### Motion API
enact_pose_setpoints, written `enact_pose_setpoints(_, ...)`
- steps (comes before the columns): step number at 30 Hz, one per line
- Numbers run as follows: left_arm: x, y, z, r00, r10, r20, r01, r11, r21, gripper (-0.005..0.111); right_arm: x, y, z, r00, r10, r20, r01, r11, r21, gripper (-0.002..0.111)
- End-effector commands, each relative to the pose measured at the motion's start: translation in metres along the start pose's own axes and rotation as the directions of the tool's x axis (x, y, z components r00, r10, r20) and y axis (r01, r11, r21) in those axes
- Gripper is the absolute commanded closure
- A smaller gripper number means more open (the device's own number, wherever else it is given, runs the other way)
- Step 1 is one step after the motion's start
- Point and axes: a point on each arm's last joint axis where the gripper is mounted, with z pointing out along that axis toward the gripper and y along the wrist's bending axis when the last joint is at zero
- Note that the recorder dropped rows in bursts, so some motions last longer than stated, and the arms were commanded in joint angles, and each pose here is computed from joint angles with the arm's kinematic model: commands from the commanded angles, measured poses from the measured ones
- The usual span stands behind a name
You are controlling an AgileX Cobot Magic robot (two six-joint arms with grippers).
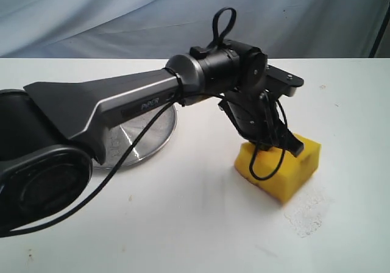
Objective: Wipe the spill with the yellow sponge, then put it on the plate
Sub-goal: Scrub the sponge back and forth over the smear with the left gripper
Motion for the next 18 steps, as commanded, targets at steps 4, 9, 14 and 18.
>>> enact_pose_setpoints(4, 0.007, 0.051, -0.001, 0.999, -0.036, -0.038, 0.032, 0.993, -0.114, 0.107, 0.001, 0.000, 0.000, 1.000, -0.007, 0.001, 0.007, 1.000, 0.009, 0.108)
enact_pose_setpoints(9, 0.008, 0.059, -0.002, 0.998, -0.047, -0.041, 0.040, 0.989, -0.144, 0.107, 0.001, 0.000, 0.000, 1.000, -0.007, 0.001, 0.007, 1.000, 0.009, 0.108)
enact_pose_setpoints(14, 0.012, 0.044, 0.000, 0.995, 0.015, -0.102, -0.027, 0.993, -0.114, 0.107, 0.001, 0.000, 0.000, 1.000, -0.007, 0.001, 0.007, 1.000, 0.009, 0.108)
enact_pose_setpoints(18, 0.009, 0.043, -0.001, 0.998, -0.010, -0.070, 0.001, 0.993, -0.118, 0.107, 0.001, 0.000, 0.000, 1.000, -0.007, 0.001, 0.007, 1.000, 0.009, 0.108)
